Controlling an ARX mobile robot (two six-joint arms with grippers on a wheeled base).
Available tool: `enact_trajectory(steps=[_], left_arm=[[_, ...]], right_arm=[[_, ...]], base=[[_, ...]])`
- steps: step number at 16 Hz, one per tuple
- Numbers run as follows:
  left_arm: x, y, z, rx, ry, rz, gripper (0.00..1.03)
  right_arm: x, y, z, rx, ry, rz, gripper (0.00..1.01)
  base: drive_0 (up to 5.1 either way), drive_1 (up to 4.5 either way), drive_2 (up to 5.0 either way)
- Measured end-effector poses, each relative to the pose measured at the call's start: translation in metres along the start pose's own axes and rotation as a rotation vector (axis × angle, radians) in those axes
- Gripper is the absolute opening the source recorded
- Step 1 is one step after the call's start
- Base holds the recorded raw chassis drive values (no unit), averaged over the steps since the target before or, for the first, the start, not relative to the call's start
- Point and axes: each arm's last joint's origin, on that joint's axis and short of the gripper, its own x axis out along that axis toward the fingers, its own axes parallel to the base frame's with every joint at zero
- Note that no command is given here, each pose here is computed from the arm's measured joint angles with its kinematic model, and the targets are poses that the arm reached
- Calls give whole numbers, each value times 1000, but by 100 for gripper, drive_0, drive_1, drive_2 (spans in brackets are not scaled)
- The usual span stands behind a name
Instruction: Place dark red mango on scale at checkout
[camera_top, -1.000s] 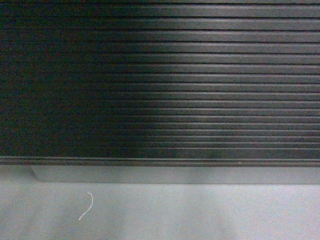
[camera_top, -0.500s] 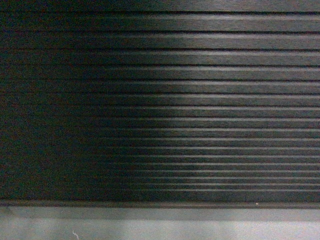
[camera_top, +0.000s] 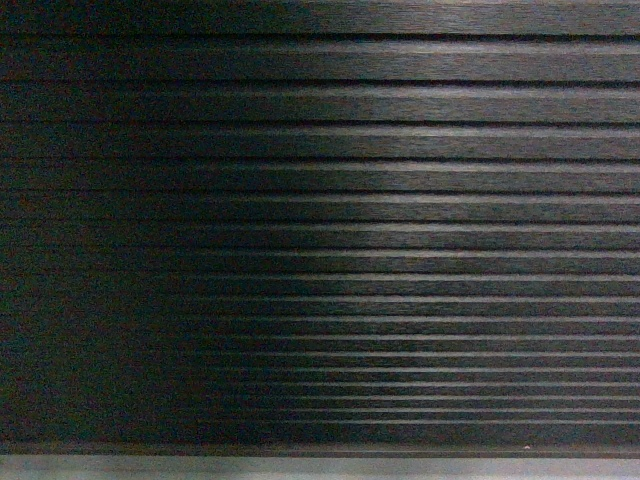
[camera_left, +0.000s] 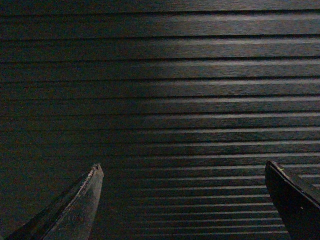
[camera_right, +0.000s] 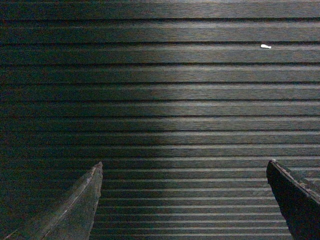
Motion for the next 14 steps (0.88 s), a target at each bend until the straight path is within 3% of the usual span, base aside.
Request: enact_trajectory(steps=[14], left_arm=[[0, 0, 0, 0, 0, 1, 98]], right_arm=[[0, 0, 0, 0, -1, 1, 98]], base=[[0, 0, 0]])
